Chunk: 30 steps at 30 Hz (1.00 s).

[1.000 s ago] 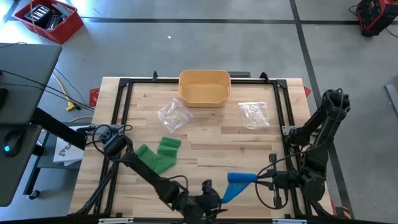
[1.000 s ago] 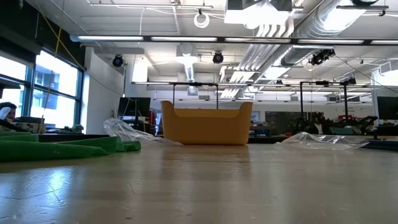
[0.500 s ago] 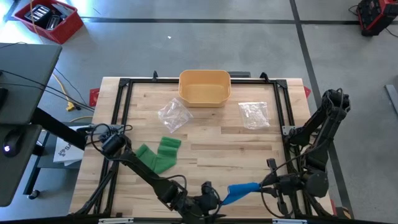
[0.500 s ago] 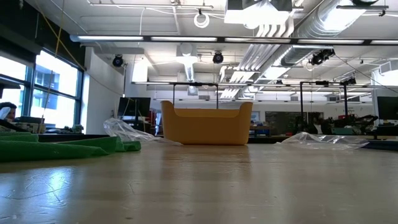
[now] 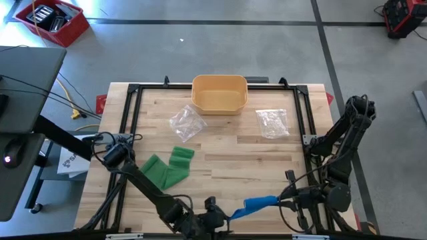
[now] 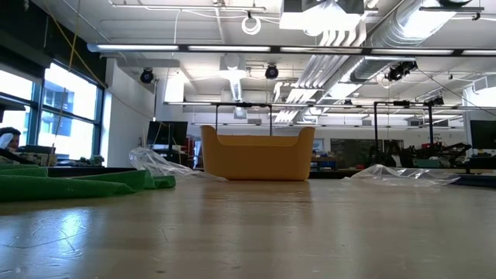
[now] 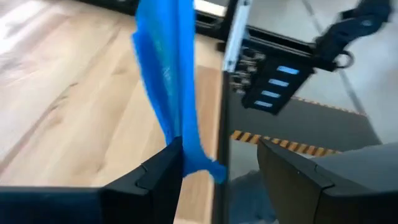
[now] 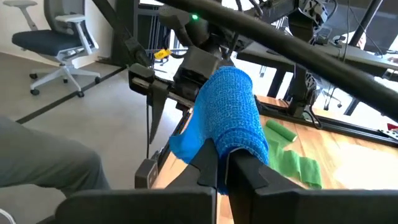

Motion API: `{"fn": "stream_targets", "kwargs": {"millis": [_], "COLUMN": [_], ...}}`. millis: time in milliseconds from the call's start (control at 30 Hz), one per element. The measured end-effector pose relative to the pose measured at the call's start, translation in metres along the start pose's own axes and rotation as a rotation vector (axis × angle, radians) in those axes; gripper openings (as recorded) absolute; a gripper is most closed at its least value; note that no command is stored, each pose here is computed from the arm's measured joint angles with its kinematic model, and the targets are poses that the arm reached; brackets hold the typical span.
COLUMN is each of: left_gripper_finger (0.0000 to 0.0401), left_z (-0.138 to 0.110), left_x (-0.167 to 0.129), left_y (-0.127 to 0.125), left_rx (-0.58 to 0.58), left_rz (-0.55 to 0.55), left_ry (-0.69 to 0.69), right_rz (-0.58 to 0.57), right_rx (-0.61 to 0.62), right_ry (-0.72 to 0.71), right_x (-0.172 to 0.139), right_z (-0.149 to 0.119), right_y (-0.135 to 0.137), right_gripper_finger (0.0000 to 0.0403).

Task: Roll bandage
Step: Roll the blue bandage

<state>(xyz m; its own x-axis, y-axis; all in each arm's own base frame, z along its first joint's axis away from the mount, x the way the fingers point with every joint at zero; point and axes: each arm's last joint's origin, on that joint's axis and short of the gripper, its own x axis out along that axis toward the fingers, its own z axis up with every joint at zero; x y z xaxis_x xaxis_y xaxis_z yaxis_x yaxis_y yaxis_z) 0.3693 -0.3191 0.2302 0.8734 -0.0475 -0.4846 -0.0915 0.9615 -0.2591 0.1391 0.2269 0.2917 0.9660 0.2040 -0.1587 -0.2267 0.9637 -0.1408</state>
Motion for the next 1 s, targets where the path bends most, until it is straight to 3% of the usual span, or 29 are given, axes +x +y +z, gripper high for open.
{"fn": "stream_targets", "kwargs": {"millis": [233, 400, 500, 733, 1000], "left_gripper_finger": [0.0195, 0.0189, 0.0189, 0.0189, 0.0189], "left_z": [-0.003, 0.007, 0.017, 0.048, 0.068], "left_x": [-0.035, -0.057, -0.054, -0.022, -0.011], "left_y": [-0.012, -0.026, -0.028, -0.009, 0.004], "left_rx": [0.039, 0.142, 0.167, 0.077, -0.023], "left_rz": [0.092, 0.205, 0.280, 0.203, 0.151], "left_ry": [-0.052, -0.265, -0.379, -0.448, -0.505], "right_rz": [-0.010, -0.028, -0.046, -0.045, -0.042], "right_rx": [0.036, 0.032, 0.040, 0.049, 0.039], "right_ry": [-0.001, 0.002, 0.004, 0.006, 0.005], "right_x": [0.001, 0.004, 0.007, 0.012, 0.012], "right_z": [0.001, 0.001, 0.001, 0.001, 0.001], "right_y": [-0.001, -0.004, -0.008, -0.012, -0.012], "right_gripper_finger": [0.0003, 0.0003, 0.0003, 0.0003, 0.0003]}}
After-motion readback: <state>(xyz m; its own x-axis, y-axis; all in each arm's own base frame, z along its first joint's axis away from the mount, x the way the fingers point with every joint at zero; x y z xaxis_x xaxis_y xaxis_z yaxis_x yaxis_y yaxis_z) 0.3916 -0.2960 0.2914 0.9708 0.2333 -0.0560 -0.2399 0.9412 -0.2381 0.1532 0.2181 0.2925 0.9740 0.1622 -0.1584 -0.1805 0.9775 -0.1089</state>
